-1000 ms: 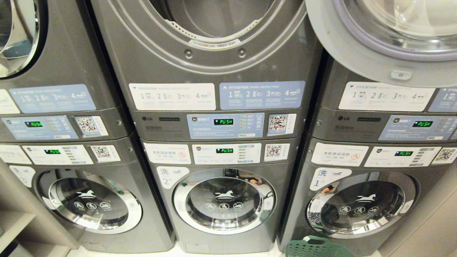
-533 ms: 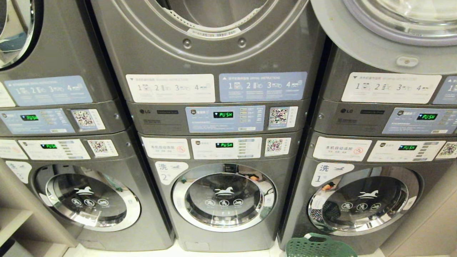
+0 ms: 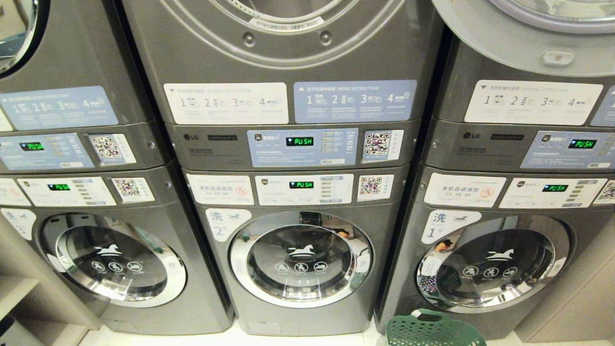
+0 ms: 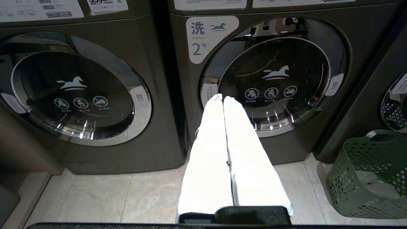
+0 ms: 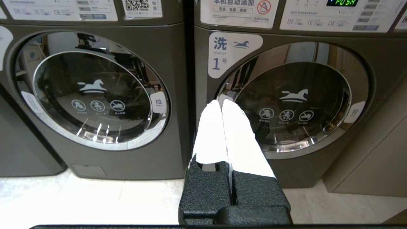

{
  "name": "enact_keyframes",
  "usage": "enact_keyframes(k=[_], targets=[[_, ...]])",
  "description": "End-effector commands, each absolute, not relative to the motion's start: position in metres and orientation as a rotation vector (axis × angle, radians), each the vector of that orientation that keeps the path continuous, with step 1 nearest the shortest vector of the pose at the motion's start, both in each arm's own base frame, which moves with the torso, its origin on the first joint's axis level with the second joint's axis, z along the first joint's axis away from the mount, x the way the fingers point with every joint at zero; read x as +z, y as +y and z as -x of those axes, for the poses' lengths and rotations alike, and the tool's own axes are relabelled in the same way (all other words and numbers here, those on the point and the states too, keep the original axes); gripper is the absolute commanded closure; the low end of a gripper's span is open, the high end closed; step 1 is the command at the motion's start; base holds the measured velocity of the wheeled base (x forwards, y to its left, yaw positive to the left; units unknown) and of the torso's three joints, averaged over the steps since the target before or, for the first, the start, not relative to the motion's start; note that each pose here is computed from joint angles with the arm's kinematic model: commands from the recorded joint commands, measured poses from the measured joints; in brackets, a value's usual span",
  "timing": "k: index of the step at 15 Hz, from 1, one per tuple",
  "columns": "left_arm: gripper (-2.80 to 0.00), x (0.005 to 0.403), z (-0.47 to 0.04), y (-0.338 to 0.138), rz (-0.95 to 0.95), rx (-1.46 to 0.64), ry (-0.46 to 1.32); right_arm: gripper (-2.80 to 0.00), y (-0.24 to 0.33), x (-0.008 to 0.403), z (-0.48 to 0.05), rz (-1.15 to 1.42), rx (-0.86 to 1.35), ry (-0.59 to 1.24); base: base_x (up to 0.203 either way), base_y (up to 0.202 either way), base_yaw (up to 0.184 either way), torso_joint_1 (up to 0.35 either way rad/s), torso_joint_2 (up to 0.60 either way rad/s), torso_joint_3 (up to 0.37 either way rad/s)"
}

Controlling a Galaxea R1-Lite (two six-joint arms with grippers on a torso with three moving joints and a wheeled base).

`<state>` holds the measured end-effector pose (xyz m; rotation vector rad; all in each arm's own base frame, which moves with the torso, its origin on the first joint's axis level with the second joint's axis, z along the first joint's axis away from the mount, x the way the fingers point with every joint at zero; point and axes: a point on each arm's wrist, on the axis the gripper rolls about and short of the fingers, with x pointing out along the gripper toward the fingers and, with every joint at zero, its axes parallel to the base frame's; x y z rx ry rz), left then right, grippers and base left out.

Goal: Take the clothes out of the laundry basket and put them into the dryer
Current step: Take the clothes out of the basket

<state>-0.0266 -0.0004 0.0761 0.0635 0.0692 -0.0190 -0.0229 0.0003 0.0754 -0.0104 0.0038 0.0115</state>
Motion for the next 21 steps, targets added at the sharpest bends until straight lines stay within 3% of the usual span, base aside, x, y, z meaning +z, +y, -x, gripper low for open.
enact_keyframes(k=[1, 21], targets=[[0.00, 0.0759, 0.0266, -0.0005, -0.064, -0.019, 0.070, 0.00, 0.0002, 0.0750, 0.0228, 0.008, 0.011, 0.005, 0.000, 0.000, 0.000, -0.142, 0.34, 0.193], [0.00, 0.0760, 0.0265, -0.0005, -0.064, -0.019, 0.072, 0.00, 0.0000, 0.0752, 0.0228, -0.006, 0.002, 0.003, 0.000, 0.000, 0.000, -0.189, 0.48, 0.290]])
